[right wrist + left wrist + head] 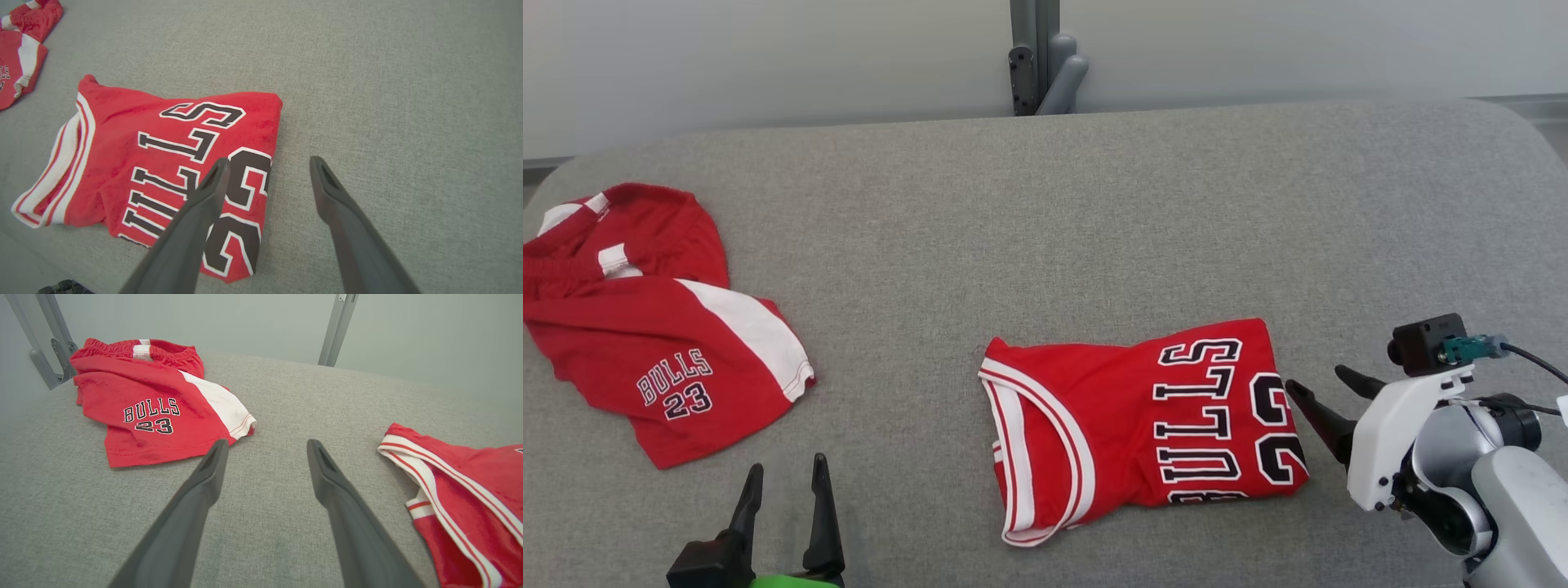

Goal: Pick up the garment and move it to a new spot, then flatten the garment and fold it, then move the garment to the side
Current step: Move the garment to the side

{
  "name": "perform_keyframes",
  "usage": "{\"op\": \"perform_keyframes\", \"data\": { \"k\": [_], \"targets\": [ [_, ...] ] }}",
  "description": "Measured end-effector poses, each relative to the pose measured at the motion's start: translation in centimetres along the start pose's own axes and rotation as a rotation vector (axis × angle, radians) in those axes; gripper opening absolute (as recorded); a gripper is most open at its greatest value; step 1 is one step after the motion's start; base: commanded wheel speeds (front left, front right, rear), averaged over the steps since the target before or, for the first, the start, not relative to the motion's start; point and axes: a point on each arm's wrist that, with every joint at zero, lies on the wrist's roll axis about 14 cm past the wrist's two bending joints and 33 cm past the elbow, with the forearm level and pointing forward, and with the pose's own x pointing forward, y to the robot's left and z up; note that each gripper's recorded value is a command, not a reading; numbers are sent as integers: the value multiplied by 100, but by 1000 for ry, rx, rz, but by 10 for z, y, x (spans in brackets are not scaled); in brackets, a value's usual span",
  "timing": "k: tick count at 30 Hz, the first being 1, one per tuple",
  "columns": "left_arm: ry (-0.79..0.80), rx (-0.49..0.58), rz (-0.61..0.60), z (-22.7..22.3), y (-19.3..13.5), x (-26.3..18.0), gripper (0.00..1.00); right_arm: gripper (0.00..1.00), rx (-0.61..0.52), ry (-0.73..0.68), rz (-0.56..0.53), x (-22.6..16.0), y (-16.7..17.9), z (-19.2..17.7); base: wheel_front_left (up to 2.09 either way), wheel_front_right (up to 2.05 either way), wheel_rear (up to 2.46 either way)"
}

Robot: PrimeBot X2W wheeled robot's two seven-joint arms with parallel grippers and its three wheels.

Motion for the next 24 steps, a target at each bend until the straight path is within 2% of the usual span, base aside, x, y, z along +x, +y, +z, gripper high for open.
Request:
{"op": "perform_keyframes", "data": {
  "k": [4, 9, 10, 11, 15, 18, 21, 24],
  "targets": [
    [5, -11, 0, -1, -2, 9, 100, 100, -3, 180, 17, 18, 2, -37, 0, 0, 0],
    [5, -11, 17, -1, 2, 13, 100, 100, 52, 288, 75, 40, 24, -67, 0, 0, 0],
    [5, -12, 23, -1, 4, 13, 100, 20, 64, 289, 93, 43, 30, -68, 0, 0, 0],
    [5, -11, 27, -1, 5, 13, 100, 0, 81, 275, 108, 47, 35, -65, 0, 0, 0],
    [-7, -11, 15, 3, 1, 19, 100, 0, 148, 210, 149, 55, 47, -47, 0, 0, 0],
    [-1, -12, -24, 1, -11, 26, 100, 0, 144, 185, 145, 53, 41, -39, 0, 0, 0],
    [1, -12, -81, 0, -29, 37, 100, 0, 95, 124, 80, 52, 11, -19, 0, 0, 0],
    [-5, -11, -155, 1, -53, 53, 100, 0, 42, 57, -45, 44, -39, 3, 0, 0, 0]
  ]
}}
